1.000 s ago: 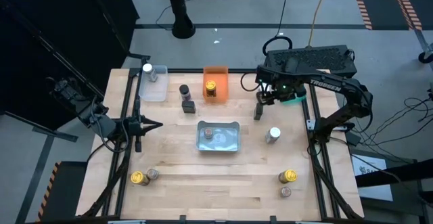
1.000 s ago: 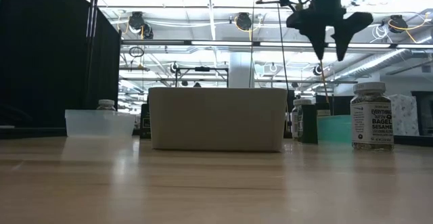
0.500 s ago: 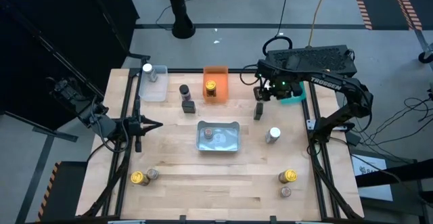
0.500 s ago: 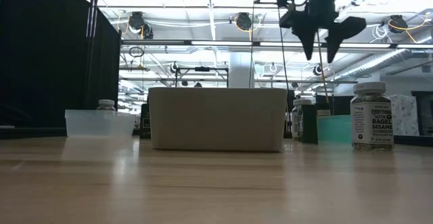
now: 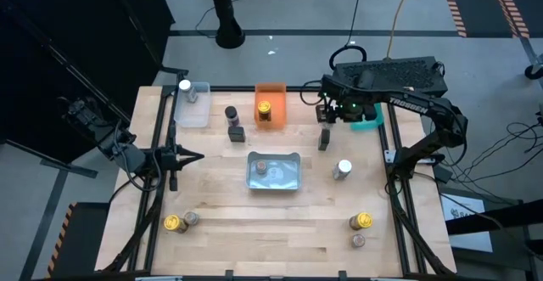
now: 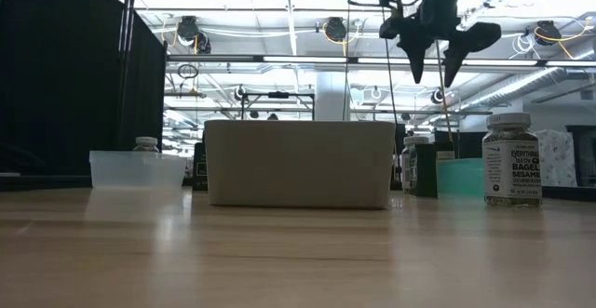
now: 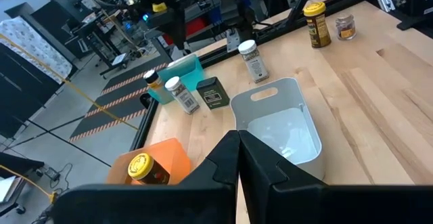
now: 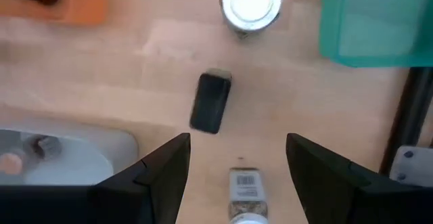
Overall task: Sort spices by type
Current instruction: Put the right yellow seasoning bottle into the orange bin
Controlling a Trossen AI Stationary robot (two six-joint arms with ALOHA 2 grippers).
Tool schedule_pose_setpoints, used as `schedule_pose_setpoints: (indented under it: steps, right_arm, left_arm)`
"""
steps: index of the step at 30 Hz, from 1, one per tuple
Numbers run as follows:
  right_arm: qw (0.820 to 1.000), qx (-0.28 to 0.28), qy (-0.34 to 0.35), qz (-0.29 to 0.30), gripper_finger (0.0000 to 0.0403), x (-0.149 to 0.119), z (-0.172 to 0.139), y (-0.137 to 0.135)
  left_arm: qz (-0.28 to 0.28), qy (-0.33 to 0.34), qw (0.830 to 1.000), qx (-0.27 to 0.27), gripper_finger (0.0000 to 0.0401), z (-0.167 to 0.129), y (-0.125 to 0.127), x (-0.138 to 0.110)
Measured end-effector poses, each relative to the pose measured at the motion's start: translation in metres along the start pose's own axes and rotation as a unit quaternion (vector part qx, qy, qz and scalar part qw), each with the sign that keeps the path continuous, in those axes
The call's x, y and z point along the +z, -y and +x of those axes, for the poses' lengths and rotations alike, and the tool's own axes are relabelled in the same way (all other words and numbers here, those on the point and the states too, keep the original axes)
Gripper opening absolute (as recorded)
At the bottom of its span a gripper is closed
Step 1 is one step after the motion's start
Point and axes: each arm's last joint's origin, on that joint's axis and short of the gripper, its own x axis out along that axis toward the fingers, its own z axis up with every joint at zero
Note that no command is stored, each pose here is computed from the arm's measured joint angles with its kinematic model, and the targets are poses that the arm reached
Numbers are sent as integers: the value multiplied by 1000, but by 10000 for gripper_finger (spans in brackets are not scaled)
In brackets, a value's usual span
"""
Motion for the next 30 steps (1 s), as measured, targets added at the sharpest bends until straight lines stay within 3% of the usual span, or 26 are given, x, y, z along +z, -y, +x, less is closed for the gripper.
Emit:
schedule_pose_setpoints:
  steps: [12,24,30]
  right_arm:
    - [999,24,-17,-37,226,-36,2,-23]
    - [999,-32,-28,1,226,-6,4,1]
    - [998,26,-25,-44,226,-14,10,-21]
  left_arm:
    - [0,0,1000,0,15,0,0,0]
    - [0,-1,1000,0,15,0,0,0]
    - [1,-1,1000,0,15,0,0,0]
